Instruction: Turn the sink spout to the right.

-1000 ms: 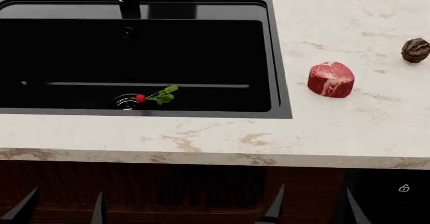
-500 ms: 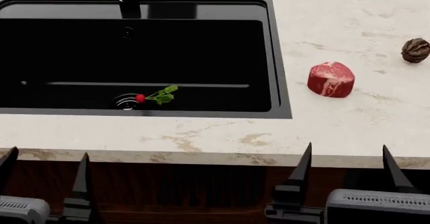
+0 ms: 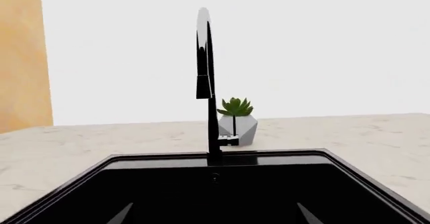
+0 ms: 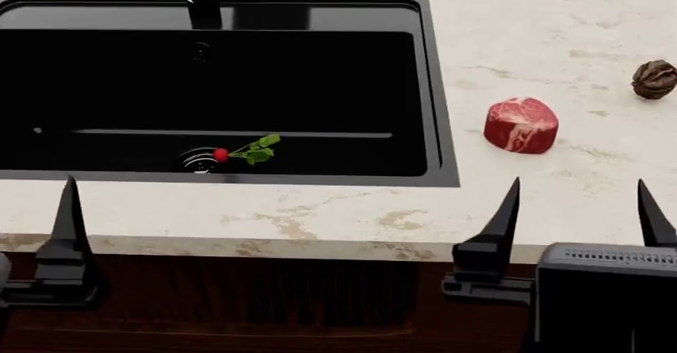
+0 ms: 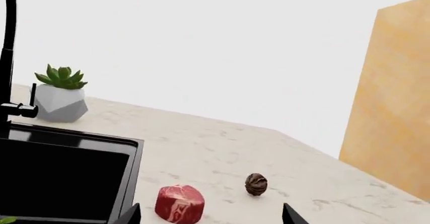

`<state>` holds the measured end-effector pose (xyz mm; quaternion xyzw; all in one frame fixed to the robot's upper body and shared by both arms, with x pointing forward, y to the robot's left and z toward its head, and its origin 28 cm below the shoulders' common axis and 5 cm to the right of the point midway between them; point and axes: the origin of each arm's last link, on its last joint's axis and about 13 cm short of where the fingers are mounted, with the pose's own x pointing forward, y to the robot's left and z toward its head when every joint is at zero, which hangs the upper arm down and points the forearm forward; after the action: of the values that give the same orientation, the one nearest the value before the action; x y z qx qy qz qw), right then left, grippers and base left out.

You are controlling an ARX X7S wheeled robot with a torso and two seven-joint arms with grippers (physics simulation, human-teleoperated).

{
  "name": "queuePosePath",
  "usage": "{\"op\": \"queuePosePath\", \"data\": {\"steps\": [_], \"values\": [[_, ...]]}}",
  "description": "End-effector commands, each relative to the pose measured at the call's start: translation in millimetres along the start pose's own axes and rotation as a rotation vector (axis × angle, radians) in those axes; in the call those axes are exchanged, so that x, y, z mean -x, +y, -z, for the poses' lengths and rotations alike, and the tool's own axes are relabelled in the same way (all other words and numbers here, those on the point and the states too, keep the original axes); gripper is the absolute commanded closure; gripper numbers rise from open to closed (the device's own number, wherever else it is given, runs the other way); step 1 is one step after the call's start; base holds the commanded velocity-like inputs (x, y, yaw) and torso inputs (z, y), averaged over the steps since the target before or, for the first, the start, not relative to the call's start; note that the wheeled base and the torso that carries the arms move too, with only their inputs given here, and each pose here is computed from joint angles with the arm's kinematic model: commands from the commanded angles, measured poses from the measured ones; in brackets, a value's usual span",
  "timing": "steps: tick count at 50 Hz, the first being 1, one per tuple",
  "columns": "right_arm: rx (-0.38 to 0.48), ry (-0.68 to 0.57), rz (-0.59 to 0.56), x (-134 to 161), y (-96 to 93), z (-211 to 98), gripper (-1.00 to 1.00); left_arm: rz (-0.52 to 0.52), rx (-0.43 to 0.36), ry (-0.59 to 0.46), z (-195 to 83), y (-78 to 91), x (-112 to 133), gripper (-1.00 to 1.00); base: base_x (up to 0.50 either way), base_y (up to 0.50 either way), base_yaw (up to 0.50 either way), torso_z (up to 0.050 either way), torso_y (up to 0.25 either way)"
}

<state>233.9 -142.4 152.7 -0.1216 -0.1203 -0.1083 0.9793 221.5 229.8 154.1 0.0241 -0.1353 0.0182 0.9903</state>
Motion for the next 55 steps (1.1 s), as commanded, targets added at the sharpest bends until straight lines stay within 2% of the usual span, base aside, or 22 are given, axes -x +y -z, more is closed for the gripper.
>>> {"op": "queuePosePath", "data": {"steps": [1,27,38,41,46,48,50,51,55], "values": [[0.020,-0.017,0.020,-13,-6.3,-11,-1.00,-0.033,-0.017,-0.010,-7,9.5,-8,-1.00,0.00,0.00,0.00,0.000,0.000],[0.044,-0.011,0.055,-32,-13.4,-15,-1.00,-0.052,-0.045,-0.031,-21,19.7,-18,-1.00,0.00,0.00,0.00,0.000,0.000],[0.045,-0.010,0.057,-31,-14.2,-15,-1.00,-0.096,-0.057,-0.014,-21,21.6,-20,-1.00,0.00,0.00,0.00,0.000,0.000],[0.043,-0.008,0.064,-31,-14.5,-13,-1.00,-0.141,-0.075,-0.018,-21,23.7,-21,-1.00,0.00,0.00,0.00,0.000,0.000],[0.046,-0.013,0.069,-30,-16.1,-15,-1.00,-0.158,-0.062,-0.004,-22,24.4,-22,-1.00,0.00,0.00,0.00,0.000,0.000],[0.044,-0.015,0.069,-30,-16.3,-17,-1.00,-0.196,-0.092,0.020,-22,25.2,-23,-1.00,0.00,0.00,0.00,0.000,0.000],[0.044,-0.019,0.070,-30,-16.5,-18,-1.00,-0.179,-0.084,0.015,-23,24.4,-23,-1.00,0.00,0.00,0.00,0.000,0.000],[0.041,-0.024,0.073,-30,-17.0,-19,-1.00,-0.142,-0.049,-0.008,-24,23.9,-21,-1.00,0.00,0.00,0.00,0.000,0.000],[0.043,-0.043,0.063,-29,-17.2,-20,-1.00,-0.133,-0.055,-0.019,-25,24.2,-20,-1.00,0.00,0.00,0.00,0.000,0.000]]}}
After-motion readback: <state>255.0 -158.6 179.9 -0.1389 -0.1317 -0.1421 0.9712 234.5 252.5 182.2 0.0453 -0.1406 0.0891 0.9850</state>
